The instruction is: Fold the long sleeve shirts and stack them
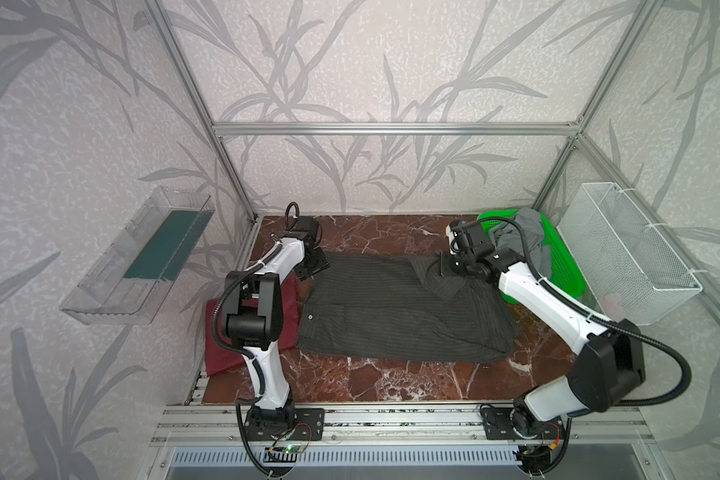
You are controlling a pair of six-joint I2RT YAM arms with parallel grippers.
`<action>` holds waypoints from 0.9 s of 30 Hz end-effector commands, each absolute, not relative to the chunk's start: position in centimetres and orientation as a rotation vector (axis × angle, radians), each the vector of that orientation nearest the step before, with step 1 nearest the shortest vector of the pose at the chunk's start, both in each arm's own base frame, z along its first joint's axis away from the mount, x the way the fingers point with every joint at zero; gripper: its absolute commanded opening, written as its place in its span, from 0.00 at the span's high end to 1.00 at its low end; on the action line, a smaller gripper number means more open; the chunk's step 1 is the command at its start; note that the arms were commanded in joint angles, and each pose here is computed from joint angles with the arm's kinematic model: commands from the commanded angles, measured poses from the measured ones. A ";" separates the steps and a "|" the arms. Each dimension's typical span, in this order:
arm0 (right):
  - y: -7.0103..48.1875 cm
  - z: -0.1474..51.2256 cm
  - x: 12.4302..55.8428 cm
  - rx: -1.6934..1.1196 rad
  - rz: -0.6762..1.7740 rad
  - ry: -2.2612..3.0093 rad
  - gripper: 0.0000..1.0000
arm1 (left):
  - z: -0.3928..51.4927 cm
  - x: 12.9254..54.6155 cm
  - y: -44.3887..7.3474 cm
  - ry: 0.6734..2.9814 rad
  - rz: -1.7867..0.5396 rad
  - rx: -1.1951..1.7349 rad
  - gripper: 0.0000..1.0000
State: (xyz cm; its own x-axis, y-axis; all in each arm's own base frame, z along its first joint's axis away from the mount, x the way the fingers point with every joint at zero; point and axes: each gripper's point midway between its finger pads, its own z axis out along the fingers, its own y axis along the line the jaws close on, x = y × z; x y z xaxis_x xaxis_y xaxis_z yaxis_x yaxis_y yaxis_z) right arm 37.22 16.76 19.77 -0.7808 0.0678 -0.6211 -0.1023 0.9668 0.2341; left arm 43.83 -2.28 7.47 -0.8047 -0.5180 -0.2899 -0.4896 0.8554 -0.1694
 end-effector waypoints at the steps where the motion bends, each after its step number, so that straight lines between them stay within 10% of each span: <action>1: 14.6 27.5 38.3 0.055 0.333 2.231 1.00 | 8.1 44.8 -2.5 2.671 -0.186 -0.787 0.38; 27: 15.7 51.2 34.1 -0.098 0.614 1.684 1.00 | 5.8 53.3 -3.0 2.694 -0.020 -0.784 0.39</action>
